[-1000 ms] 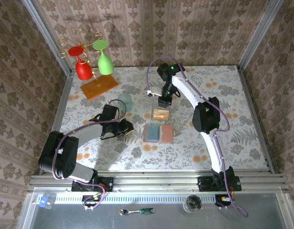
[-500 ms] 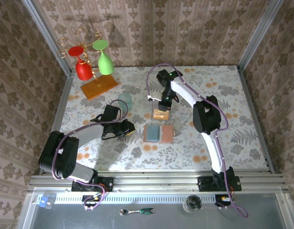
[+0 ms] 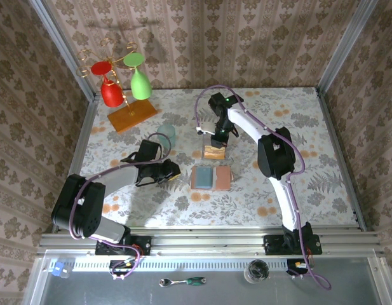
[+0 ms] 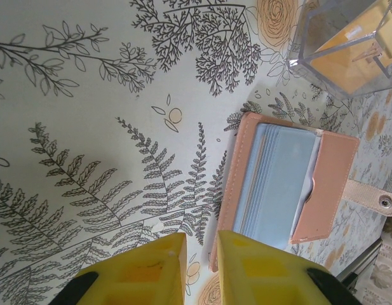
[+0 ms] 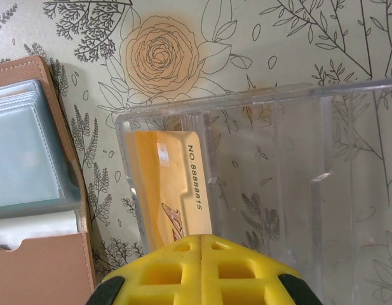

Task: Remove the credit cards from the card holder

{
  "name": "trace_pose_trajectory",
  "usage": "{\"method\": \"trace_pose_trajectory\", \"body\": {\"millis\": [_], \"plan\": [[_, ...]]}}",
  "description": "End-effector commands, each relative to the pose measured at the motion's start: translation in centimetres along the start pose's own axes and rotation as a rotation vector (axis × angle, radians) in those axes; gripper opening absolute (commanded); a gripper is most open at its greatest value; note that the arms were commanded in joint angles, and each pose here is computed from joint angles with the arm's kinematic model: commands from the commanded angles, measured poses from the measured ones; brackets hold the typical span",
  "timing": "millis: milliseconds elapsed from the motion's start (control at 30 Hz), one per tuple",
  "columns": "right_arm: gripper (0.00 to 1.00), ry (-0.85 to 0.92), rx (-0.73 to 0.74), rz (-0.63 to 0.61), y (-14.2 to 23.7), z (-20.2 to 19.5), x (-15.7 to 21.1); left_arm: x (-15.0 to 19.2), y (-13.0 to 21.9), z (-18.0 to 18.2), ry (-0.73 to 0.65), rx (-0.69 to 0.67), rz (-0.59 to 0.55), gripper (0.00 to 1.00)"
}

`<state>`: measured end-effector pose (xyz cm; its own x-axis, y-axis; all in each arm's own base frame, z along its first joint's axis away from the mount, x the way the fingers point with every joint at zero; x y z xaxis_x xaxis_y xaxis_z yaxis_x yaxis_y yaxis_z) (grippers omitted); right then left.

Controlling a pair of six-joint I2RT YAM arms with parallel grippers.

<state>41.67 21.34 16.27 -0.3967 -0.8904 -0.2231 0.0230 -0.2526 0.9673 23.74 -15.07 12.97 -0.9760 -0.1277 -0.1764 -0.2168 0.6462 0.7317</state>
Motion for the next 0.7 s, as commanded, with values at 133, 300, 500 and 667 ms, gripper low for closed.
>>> {"method": "trace_pose_trajectory", "body": {"millis": [133, 300, 500, 667], "plan": [[0.0, 0.015, 0.031, -0.05, 3.5, 1.2, -0.4, -0.3, -0.2, -0.5, 0.004, 0.004, -0.003, 0.2], [0.0, -0.006, 0.033, -0.052, 3.9, 1.4, -0.3, -0.5, -0.3, -0.5, 0.003, 0.004, -0.004, 0.2], [0.0, -0.111, 0.059, -0.15, 4.9, 2.2, -0.4, -0.3, -1.0, -1.3, -0.024, 0.01, 0.018, 0.2], [0.01, -0.303, 0.082, -0.293, 5.3, 3.3, -0.1, -0.4, -1.8, -1.9, -0.041, 0.021, 0.032, 0.19]]}}
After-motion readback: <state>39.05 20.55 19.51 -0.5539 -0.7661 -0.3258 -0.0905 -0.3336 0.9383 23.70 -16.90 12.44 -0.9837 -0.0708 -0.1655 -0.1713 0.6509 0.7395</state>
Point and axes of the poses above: each hand's point on the last joint's axis, 136 mm out from that joint toward the fingers, its own y axis back along the fingers, its own z axis along the line the jaws close on, x = y × z, the point moved 10 cm from there along y, back along the fingers, and after that the axes turned 7 degrees about -y, right-handed, at the moved point
